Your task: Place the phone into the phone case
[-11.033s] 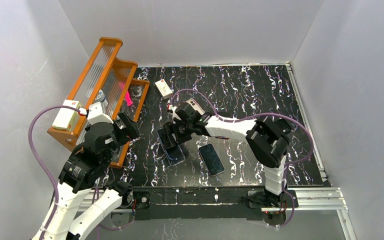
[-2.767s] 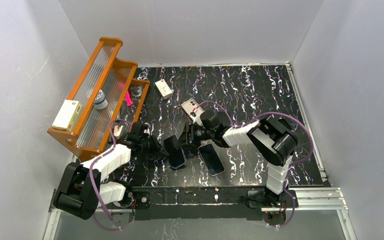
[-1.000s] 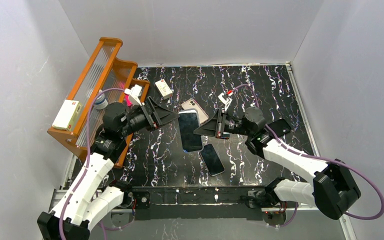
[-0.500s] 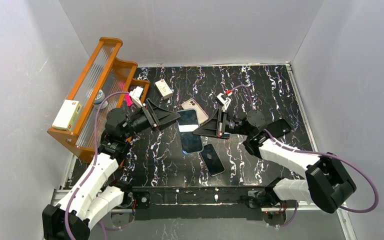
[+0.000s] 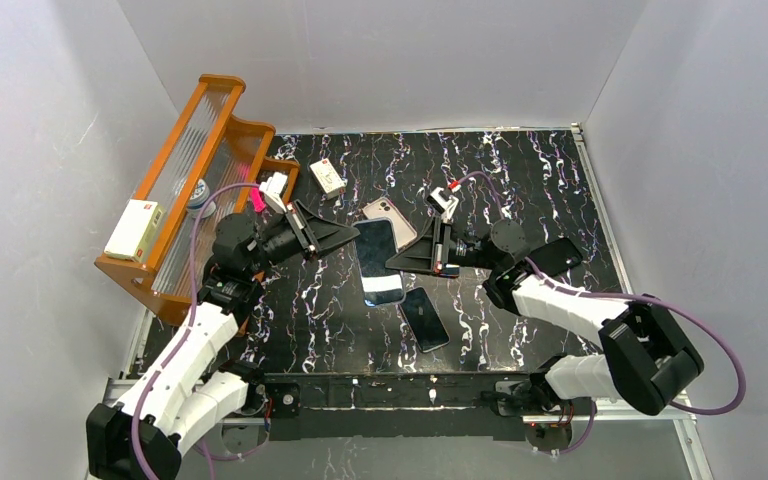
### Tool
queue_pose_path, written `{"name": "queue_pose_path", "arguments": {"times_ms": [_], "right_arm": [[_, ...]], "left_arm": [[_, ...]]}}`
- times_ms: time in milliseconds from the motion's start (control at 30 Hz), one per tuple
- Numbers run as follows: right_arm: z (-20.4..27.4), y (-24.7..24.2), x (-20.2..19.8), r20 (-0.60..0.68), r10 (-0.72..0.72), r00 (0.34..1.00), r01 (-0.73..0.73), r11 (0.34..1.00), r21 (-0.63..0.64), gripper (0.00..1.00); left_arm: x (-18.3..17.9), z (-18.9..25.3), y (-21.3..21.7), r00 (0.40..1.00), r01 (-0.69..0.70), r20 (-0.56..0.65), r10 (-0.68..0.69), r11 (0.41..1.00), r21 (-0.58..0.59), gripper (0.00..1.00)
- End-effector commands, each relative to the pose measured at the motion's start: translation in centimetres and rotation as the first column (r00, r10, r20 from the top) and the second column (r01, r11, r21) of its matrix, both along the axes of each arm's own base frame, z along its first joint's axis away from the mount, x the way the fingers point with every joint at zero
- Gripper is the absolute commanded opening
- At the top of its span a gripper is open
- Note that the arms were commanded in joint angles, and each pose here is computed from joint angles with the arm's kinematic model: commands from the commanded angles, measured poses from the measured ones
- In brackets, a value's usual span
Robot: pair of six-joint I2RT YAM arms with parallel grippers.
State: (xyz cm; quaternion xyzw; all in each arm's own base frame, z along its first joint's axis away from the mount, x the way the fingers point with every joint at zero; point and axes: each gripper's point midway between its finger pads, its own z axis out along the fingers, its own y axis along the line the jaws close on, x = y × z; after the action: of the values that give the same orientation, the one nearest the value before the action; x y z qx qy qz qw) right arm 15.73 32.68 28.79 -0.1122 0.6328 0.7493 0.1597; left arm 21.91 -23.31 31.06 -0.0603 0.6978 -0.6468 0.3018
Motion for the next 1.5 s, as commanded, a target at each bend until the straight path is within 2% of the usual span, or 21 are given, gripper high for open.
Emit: {"name": "queue_pose_path", "arguments": {"times_ms": [0, 67, 100, 200, 267, 333, 433, 533, 600, 667, 700, 867, 900, 1000, 1100, 1133, 1200, 1233, 1333, 1400, 1467], "right_arm": [[1.8, 0.1, -0.2, 0.079, 0.0, 0.997, -0.004, 0.999, 0.047, 0.01], [1.6, 0.1, -0.1, 0.077, -0.001, 0.997, -0.003, 0.999, 0.043, 0.03], [1.7, 0.2, 0.0, 0.08, 0.002, 0.997, -0.006, 0.999, 0.047, 0.07], [2.5, 0.2, -0.4, 0.091, 0.029, 0.995, -0.036, 0.996, 0.076, 0.12], [3.1, 0.3, -0.6, 0.098, 0.052, 0.994, -0.062, 0.993, 0.1, 0.02], [3.8, 0.2, -1.0, 0.11, 0.072, 0.991, -0.086, 0.988, 0.13, 0.01], [4.8, -0.1, -1.5, 0.126, 0.087, 0.988, -0.109, 0.977, 0.183, 0.01], [5.4, -0.3, -1.9, 0.136, 0.102, 0.985, -0.129, 0.969, 0.21, 0.01], [5.6, -0.3, -2.1, 0.137, 0.11, 0.985, -0.138, 0.967, 0.214, 0.01], [5.6, -0.3, -2.1, 0.134, 0.11, 0.985, -0.138, 0.966, 0.218, 0.01], [5.6, -0.4, -2.2, 0.134, 0.109, 0.985, -0.137, 0.966, 0.221, 0.01], [5.4, -0.4, -2.3, 0.127, 0.109, 0.986, -0.135, 0.967, 0.215, 0.01], [5.2, -0.4, -2.2, 0.124, 0.108, 0.986, -0.132, 0.969, 0.21, 0.01], [4.9, -0.2, -2.0, 0.115, 0.096, 0.989, -0.117, 0.974, 0.194, 0.09], [4.5, 0.0, -1.6, 0.105, 0.078, 0.991, -0.095, 0.981, 0.169, 0.16], [4.5, 0.1, -1.5, 0.106, 0.075, 0.992, -0.092, 0.983, 0.162, 0.15], [4.3, 0.2, -1.2, 0.101, 0.06, 0.993, -0.075, 0.986, 0.148, 0.03], [4.2, 0.3, -1.0, 0.094, 0.047, 0.994, -0.061, 0.988, 0.145, 0.01], [4.5, 0.2, 0.0, 0.07, -0.019, 0.997, 0.007, 0.986, 0.165, 0.01], [4.9, 0.2, 0.8, 0.051, -0.072, 0.996, 0.062, 0.98, 0.188, 0.01], [5.4, 0.1, 1.6, 0.037, -0.117, 0.992, 0.107, 0.972, 0.211, 0.01]], "left_arm": [[-0.1, -1.3, 0.3, 1.0, -0.004, -0.005, 0.004, 0.992, 0.128, 0.0], [0.1, -1.7, 0.6, 1.0, -0.018, -0.011, 0.021, 0.984, 0.176, 0.0], [0.1, -1.6, 0.6, 1.0, -0.017, -0.008, 0.019, 0.982, 0.187, 0.0], [-0.4, -0.3, 0.3, 1.0, 0.009, 0.023, -0.013, 0.989, 0.147, 0.0], [-0.9, 1.4, 0.0, 0.998, 0.03, 0.056, -0.034, 0.997, 0.076, 0.0], [-1.5, 3.2, 0.0, 0.995, 0.046, 0.093, -0.046, 0.999, -0.001, 0.03], [-2.0, 4.9, 0.2, 0.992, 0.047, 0.122, -0.039, 0.997, -0.067, 0.32], [-2.0, 5.5, 0.3, 0.99, 0.033, 0.138, -0.021, 0.996, -0.087, 0.52], [-1.9, 5.8, 0.4, 0.99, 0.03, 0.142, -0.015, 0.994, -0.106, 0.59], [-1.8, 5.8, 0.4, 0.99, 0.028, 0.139, -0.012, 0.993, -0.111, 0.59], [-1.7, 5.6, 0.3, 0.991, 0.028, 0.133, -0.014, 0.994, -0.11, 0.57], [-1.5, 4.6, 0.1, 0.994, 0.035, 0.11, -0.024, 0.995, -0.098, 0.06], [-1.3, 4.2, 0.1, 0.995, 0.034, 0.099, -0.025, 0.995, -0.091, 0.0], [-0.4, 1.3, 0.1, 1.0, 0.002, 0.02, -0.003, 0.999, 0.034, 0.0], [-0.3, 0.1, 0.4, 1.0, -0.012, 0.009, 0.011, 0.993, 0.121, 0.0], [-0.3, 0.1, 0.5, 1.0, -0.012, 0.009, 0.011, 0.992, 0.126, 0.0], [-0.4, -0.1, 0.4, 1.0, -0.001, -0.003, 0.002, 0.991, 0.135, 0.0], [-0.5, -0.1, 0.4, 1.0, 0.001, -0.009, 0.0, 0.991, 0.132, 0.04], [-0.6, 0.3, 0.4, 1.0, 0.0, -0.015, 0.001, 0.993, 0.117, 0.39], [-0.8, 0.6, 0.4, 1.0, 0.003, -0.013, -0.002, 0.994, 0.108, 0.57], [-1.0, 0.7, 0.4, 1.0, 0.007, -0.011, -0.006, 0.995, 0.1, 0.66]]}}
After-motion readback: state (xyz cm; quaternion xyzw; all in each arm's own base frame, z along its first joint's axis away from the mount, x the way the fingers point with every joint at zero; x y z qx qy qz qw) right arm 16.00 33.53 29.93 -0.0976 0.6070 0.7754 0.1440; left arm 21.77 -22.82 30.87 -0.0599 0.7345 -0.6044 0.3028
